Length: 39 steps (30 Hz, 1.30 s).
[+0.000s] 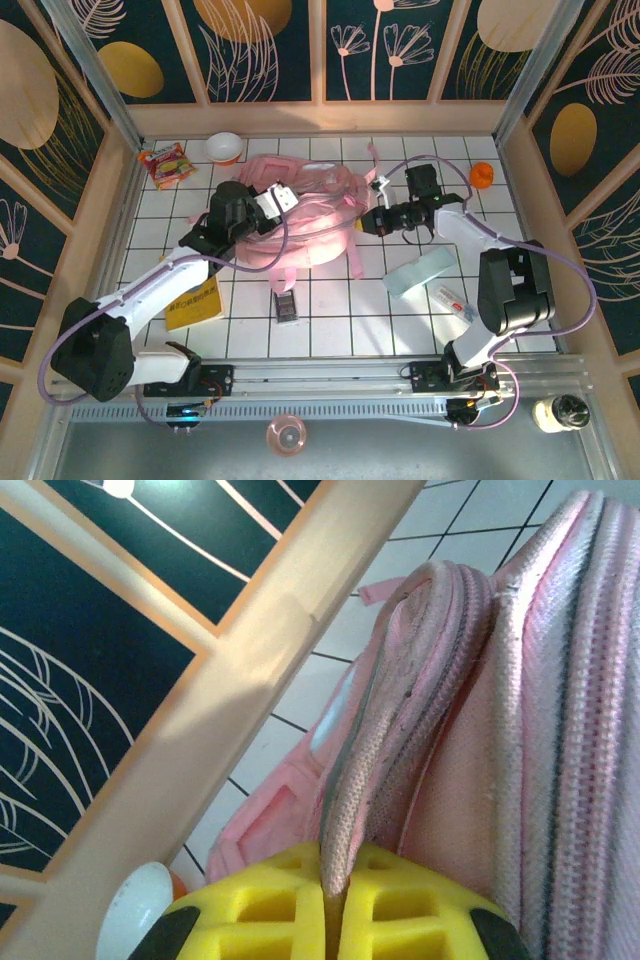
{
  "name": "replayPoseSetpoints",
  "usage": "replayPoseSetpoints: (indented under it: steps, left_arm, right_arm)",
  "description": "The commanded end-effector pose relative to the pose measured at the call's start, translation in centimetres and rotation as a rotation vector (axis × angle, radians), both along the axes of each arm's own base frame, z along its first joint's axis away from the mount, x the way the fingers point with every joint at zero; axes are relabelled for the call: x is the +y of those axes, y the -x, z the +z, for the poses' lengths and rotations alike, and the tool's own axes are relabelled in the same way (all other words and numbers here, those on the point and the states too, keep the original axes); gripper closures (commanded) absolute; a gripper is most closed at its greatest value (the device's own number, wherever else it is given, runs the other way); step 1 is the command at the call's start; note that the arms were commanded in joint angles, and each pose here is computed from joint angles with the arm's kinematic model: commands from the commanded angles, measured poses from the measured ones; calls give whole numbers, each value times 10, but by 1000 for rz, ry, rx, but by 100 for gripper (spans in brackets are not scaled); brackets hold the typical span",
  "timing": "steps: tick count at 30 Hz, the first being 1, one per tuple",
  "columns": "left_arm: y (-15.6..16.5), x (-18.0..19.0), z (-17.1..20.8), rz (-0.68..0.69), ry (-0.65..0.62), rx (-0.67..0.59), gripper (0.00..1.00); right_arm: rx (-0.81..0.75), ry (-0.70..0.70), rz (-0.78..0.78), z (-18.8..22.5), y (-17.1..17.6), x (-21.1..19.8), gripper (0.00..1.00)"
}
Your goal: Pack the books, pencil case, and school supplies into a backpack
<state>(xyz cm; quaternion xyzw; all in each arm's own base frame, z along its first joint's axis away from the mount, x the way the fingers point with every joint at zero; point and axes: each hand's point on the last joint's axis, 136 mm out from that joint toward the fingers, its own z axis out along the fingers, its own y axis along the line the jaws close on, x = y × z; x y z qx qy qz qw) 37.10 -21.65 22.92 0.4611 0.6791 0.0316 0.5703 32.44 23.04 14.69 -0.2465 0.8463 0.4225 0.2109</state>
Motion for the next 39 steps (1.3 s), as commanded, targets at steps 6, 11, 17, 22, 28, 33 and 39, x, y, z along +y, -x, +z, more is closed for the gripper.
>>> replayPoseSetpoints:
  steps: [6, 11, 17, 22, 28, 33, 39]
  left_arm:
    - [-41, 26, -6, 368, 49, -29, 100]
    - [-52, 15, -9, 429, 143, 6, 100]
    - [-70, 13, -30, 538, 165, 38, 100]
    - [-67, 4, -40, 513, 209, 90, 100]
    - [-51, -31, -25, 375, 358, 167, 100]
    - [-40, -46, -8, 294, 479, 209, 100]
    - [-22, -52, -2, 160, 471, 190, 100]
  right_arm:
    - [60, -17, 13, 45, 30, 19, 100]
    - [104, -13, 12, 58, 46, 27, 100]
    - [163, 17, 0, 66, 68, 34, 100]
    - [213, -50, -8, 80, 81, 48, 100]
    - [298, -156, 12, 78, 97, 88, 100]
    - [293, -164, -6, 77, 92, 95, 100]
    - [306, -195, -129, 71, 76, 59, 55]
